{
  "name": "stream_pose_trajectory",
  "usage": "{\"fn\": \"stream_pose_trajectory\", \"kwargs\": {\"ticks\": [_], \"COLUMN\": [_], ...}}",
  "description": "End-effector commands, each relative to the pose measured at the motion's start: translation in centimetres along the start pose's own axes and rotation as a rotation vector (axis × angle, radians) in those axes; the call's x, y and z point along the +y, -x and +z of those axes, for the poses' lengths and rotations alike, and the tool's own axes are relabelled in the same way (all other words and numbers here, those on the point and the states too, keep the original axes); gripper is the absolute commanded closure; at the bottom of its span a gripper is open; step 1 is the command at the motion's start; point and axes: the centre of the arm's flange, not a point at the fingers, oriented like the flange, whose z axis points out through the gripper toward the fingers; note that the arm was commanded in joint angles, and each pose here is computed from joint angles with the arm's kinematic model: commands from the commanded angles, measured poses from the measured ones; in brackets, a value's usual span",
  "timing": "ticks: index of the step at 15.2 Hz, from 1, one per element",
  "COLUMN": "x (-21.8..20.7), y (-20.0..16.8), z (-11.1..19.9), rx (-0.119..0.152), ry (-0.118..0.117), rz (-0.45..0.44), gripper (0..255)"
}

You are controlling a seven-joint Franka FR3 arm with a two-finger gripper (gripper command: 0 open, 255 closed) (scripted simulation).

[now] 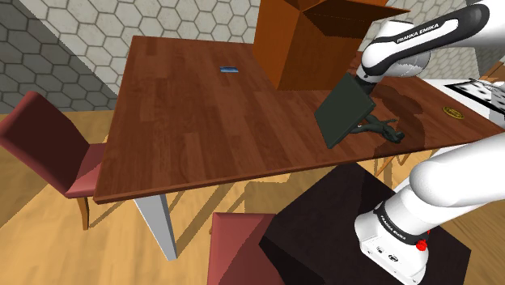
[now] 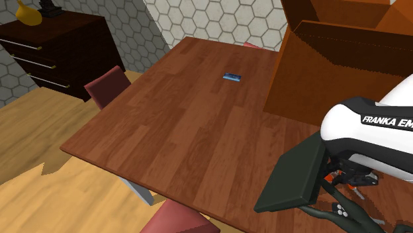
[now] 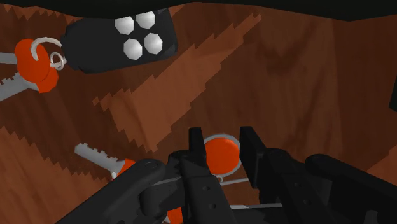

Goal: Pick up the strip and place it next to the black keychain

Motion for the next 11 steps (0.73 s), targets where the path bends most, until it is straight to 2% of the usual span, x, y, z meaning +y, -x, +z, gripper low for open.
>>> {"fn": "stream_pose_trajectory", "kwargs": {"ticks": [1, 6, 10, 11], "x": [0.0, 0.0, 0.0, 0.0], "y": [0.0, 0.0, 0.0, 0.0], "z": [0.0, 0.0, -5.0, -5.0], "rx": [0.000, 0.000, 0.000, 0.000], "ry": [0.000, 0.000, 0.000, 0.000], "rz": [0.000, 0.000, 0.000, 0.000], "gripper": [0, 0, 0, 0]}}
